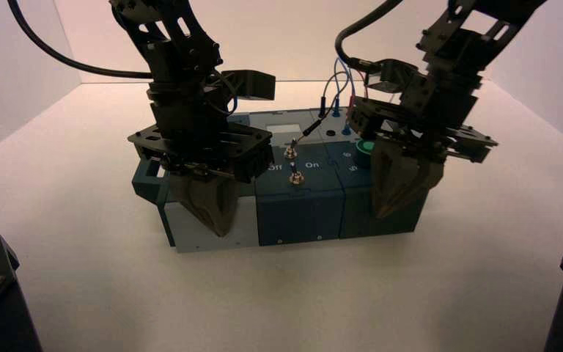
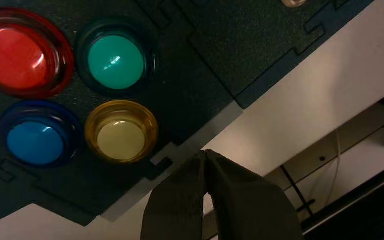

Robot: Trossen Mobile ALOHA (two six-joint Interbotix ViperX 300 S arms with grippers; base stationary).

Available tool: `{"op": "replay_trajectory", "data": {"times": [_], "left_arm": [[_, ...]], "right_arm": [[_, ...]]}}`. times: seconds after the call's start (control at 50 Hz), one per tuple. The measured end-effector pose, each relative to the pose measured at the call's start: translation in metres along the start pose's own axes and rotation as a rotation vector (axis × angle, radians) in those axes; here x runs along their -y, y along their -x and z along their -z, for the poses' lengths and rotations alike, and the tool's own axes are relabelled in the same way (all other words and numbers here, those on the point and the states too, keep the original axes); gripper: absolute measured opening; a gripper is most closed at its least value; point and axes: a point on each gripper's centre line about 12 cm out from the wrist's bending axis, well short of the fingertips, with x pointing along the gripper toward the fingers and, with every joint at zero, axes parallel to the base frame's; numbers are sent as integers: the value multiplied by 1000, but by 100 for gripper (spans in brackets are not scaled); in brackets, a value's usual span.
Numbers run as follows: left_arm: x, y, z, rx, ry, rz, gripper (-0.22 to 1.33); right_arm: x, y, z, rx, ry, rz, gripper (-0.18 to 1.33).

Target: Move the box away.

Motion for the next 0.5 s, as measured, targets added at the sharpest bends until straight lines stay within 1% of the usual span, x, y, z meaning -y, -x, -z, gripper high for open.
{"op": "replay_trajectory", "data": {"times": [0.16, 0.3, 0.4, 0.5], "left_arm": [[-8, 2, -4, 11, 9, -13, -16], [-20, 5, -9, 23, 25, -30, -16], [-30, 10, -15, 43, 33, -45, -16], [-35, 14, -20, 57, 40, -51, -16]], "right_arm": [[-2, 0, -9, 25, 10, 3, -14], [-7, 4, -19, 50, 18, -5, -14], [-10, 6, -26, 66, 21, -10, -14], [-11, 7, -32, 77, 26, -8, -14]]}}
